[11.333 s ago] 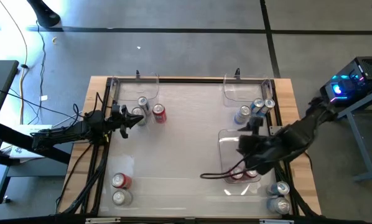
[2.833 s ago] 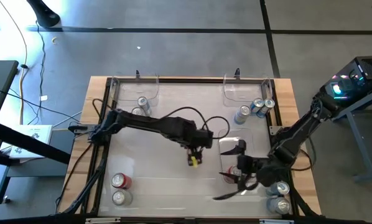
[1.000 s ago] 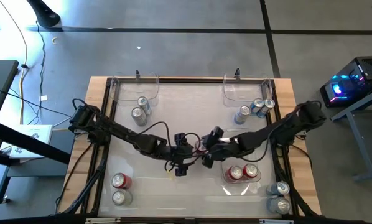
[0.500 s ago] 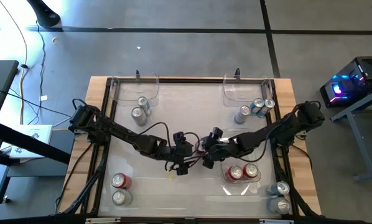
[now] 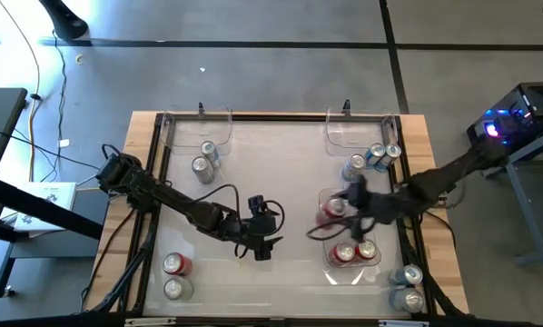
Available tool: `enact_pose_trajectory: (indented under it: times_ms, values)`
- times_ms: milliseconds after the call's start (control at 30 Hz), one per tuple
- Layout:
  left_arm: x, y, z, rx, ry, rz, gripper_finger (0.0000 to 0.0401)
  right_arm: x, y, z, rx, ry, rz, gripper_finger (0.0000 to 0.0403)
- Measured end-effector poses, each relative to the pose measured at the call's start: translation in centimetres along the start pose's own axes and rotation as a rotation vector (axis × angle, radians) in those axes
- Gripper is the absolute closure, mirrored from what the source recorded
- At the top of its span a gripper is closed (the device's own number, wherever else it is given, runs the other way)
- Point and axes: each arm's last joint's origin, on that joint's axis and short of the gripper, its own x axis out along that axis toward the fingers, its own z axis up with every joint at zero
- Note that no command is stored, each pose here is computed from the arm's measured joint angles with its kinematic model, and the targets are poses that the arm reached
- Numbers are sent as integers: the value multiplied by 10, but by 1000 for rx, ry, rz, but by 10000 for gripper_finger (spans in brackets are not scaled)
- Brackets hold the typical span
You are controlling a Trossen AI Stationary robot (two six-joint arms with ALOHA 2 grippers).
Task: Sort soda cans
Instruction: Put the top orange soda can into the bottom right transparent bin
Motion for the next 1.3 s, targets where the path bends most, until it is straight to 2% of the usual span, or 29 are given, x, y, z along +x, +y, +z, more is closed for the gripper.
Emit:
enact_pose_trajectory:
  times_ms: [133, 300, 533, 700, 1167, 1300]
  values:
    - [0, 0, 1, -6, -10, -2, 82, -26, -10, -20, 42, 77, -70, 119]
    - [1, 1, 1, -8, -10, 0, 82, -37, -10, -37, 57, 122, -126, 119]
    - [1, 1, 2, -9, -12, -1, 82, -20, -10, -79, 107, 198, -166, 119]
    - [1, 1, 2, -9, -12, -1, 82, -4, -11, -103, 148, 194, -164, 119]
    - [3, 5, 3, -18, -11, 8, 82, 1, -9, -108, 146, 217, -123, 119]
    - [3, 5, 3, -19, -11, 8, 82, 1, -9, -108, 148, 229, -115, 92]
